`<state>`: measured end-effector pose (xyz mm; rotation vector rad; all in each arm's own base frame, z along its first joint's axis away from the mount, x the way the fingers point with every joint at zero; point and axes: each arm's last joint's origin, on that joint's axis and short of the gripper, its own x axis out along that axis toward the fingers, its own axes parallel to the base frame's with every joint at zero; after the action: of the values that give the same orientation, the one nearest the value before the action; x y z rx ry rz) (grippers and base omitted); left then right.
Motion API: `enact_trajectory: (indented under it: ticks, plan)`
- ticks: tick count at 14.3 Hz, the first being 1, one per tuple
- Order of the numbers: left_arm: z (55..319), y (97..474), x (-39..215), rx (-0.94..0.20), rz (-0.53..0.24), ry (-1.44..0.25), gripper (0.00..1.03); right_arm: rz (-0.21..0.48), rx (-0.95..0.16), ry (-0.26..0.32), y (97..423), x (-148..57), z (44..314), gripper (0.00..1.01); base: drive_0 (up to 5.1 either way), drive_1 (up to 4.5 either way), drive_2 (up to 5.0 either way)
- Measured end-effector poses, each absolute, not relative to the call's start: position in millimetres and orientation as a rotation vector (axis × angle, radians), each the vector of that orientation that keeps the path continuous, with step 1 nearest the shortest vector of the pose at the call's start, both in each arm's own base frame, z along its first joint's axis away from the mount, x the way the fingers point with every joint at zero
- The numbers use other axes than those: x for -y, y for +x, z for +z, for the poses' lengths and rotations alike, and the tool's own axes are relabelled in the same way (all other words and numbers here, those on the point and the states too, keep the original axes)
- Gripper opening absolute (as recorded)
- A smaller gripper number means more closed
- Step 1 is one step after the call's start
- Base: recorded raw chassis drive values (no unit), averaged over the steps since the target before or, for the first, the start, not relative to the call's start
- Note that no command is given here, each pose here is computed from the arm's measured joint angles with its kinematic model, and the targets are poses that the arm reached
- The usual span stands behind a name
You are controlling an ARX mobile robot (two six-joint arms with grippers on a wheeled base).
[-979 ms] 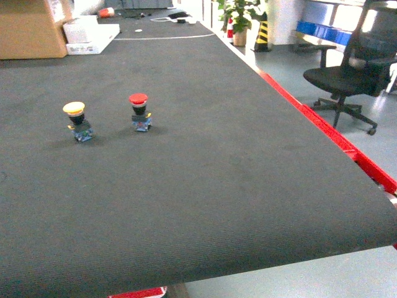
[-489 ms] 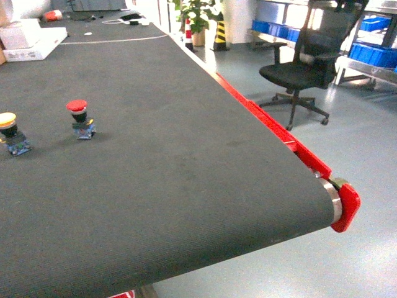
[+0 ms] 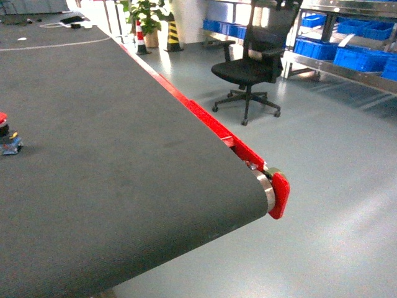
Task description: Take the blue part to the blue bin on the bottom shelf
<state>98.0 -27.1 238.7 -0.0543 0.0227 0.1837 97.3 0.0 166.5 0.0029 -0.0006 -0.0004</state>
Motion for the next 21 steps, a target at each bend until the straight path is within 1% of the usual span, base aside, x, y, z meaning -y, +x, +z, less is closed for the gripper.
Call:
enact_trajectory:
  ticks: [21]
  plan:
    - [238.7, 98.0, 27.1, -0.023, 0.184, -0.054, 0.43, 0.000, 0.001, 0.002, 97.3, 0.0, 166.5, 0.98, -1.6, -1.60, -1.6]
